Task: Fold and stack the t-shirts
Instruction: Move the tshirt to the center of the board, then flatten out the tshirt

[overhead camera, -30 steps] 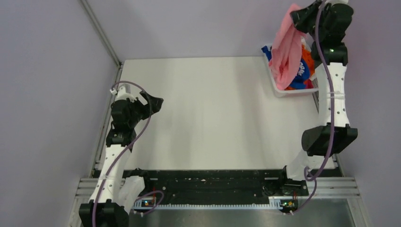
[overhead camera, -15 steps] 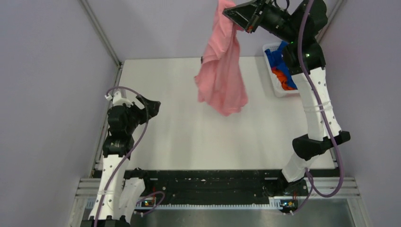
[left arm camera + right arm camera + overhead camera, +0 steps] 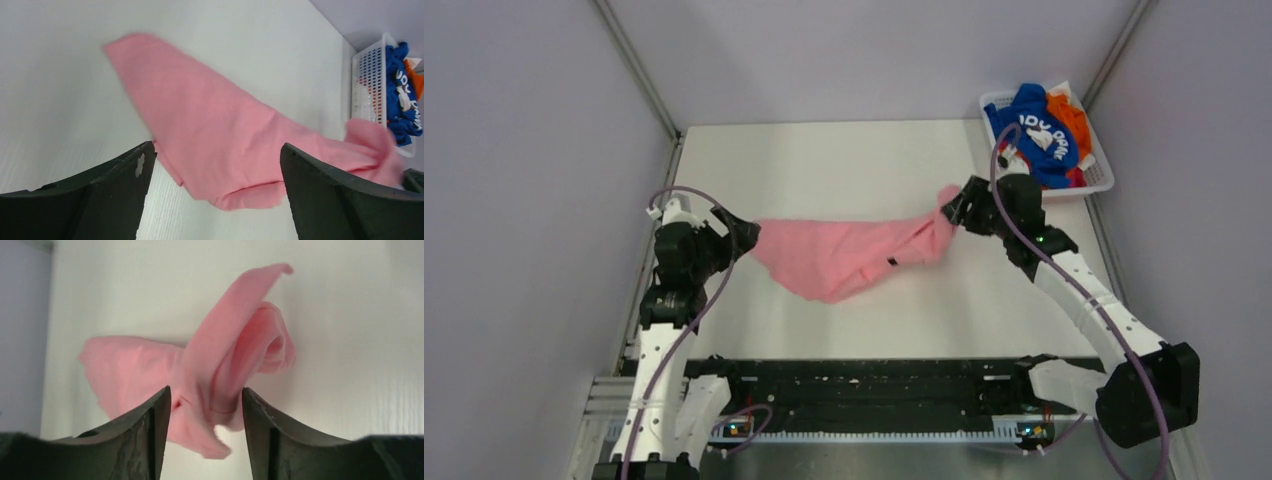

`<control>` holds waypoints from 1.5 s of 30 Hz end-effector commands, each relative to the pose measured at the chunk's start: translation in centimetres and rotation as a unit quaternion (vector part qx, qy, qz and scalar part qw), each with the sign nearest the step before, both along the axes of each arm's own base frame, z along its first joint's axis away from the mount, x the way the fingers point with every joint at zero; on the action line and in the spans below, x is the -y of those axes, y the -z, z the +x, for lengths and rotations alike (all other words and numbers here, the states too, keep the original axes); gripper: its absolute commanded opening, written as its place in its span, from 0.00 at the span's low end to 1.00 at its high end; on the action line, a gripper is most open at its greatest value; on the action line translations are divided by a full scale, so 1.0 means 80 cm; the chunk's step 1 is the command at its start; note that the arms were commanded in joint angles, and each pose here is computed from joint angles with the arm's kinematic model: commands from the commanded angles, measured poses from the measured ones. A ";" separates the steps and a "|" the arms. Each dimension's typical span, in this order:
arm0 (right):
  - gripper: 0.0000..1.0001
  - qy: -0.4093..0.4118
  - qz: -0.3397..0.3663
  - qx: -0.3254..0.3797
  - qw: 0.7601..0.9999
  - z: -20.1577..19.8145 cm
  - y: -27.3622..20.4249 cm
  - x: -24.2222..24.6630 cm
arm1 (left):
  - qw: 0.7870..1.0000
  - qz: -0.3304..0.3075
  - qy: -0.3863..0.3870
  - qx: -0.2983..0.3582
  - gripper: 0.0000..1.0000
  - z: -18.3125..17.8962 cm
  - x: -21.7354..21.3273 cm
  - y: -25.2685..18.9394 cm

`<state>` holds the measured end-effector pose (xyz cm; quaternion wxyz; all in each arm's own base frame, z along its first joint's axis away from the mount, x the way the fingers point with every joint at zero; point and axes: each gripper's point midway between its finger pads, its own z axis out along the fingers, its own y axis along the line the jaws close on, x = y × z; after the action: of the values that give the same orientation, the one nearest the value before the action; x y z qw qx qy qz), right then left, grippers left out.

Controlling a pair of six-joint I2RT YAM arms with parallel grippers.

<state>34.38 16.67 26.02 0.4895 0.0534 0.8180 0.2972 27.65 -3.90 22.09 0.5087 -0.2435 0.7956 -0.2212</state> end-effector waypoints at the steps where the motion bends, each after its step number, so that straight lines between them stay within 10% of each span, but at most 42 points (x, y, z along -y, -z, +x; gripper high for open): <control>1: 0.67 0.215 -0.058 -0.099 0.970 -0.011 0.120 0.115 | 0.999 -0.014 0.007 -0.052 0.99 -0.001 0.006 0.033; 6: 0.98 0.269 -0.092 -0.094 0.954 -0.031 0.117 0.151 | 0.990 -0.024 0.023 -0.140 0.99 -0.026 0.016 0.092; 14: 0.99 0.262 -0.084 -0.099 0.956 -0.043 0.136 0.149 | 0.973 -0.009 0.048 -0.224 0.98 -0.057 0.050 0.164; 25: 0.96 0.126 -0.125 -0.053 0.983 0.020 0.135 0.096 | 0.966 0.054 -0.091 -0.236 0.91 0.058 0.000 0.174; 40: 0.91 0.116 -0.244 -0.097 0.958 0.098 0.190 0.072 | 0.946 0.042 -0.053 -0.318 0.80 0.160 0.009 0.239; 45: 0.91 0.107 -0.240 -0.104 0.959 0.101 0.210 0.066 | 0.938 0.024 -0.030 -0.346 0.60 0.172 0.024 0.266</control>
<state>41.12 11.21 8.81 0.4113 0.0515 0.9094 0.0345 41.19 -4.47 3.17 0.2516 -0.3278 0.9084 -0.0639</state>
